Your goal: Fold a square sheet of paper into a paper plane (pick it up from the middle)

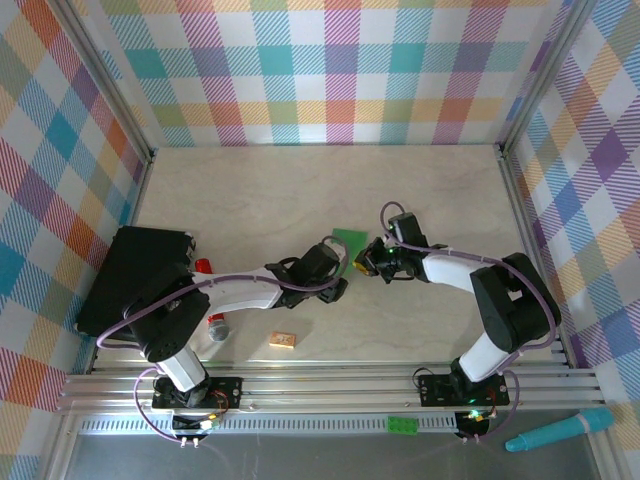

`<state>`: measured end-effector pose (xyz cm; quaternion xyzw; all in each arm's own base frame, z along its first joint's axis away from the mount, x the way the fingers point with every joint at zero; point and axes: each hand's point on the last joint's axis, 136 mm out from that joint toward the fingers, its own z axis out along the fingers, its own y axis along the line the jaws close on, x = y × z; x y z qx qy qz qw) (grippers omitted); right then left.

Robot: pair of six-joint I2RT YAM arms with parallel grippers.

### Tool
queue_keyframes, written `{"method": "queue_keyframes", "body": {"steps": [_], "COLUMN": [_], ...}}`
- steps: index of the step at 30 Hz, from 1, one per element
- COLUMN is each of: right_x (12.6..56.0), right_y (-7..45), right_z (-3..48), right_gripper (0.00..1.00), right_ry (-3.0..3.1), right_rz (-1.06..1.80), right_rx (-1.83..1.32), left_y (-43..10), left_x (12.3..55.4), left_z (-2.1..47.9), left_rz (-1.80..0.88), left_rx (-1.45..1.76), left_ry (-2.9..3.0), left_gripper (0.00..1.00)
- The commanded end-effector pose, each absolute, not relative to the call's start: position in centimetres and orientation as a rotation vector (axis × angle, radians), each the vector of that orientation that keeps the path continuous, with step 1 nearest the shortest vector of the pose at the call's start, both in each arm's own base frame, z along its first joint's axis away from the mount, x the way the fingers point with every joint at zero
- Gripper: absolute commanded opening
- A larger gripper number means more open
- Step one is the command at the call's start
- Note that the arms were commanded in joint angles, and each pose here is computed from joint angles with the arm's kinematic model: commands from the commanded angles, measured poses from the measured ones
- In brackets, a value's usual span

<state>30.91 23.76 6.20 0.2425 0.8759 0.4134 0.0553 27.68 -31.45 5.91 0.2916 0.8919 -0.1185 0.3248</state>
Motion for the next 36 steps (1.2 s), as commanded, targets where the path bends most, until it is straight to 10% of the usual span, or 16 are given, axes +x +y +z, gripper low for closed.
{"method": "queue_keyframes", "body": {"steps": [1, 36], "right_x": [31.3, 30.6], "right_y": [24.2, 24.2], "right_z": [7.8, 6.5], "right_gripper": [0.04, 0.09], "right_ry": [2.628, 2.686], "right_rz": [1.337, 1.362], "right_rx": [0.752, 0.790], "left_y": [-32.0, -33.0], "left_x": [27.7, 28.4], "left_z": [5.3, 3.9], "left_rz": [-0.243, -0.178], "left_rx": [0.896, 0.951], "left_ry": [2.245, 2.165], "left_gripper": [0.58, 0.27]}}
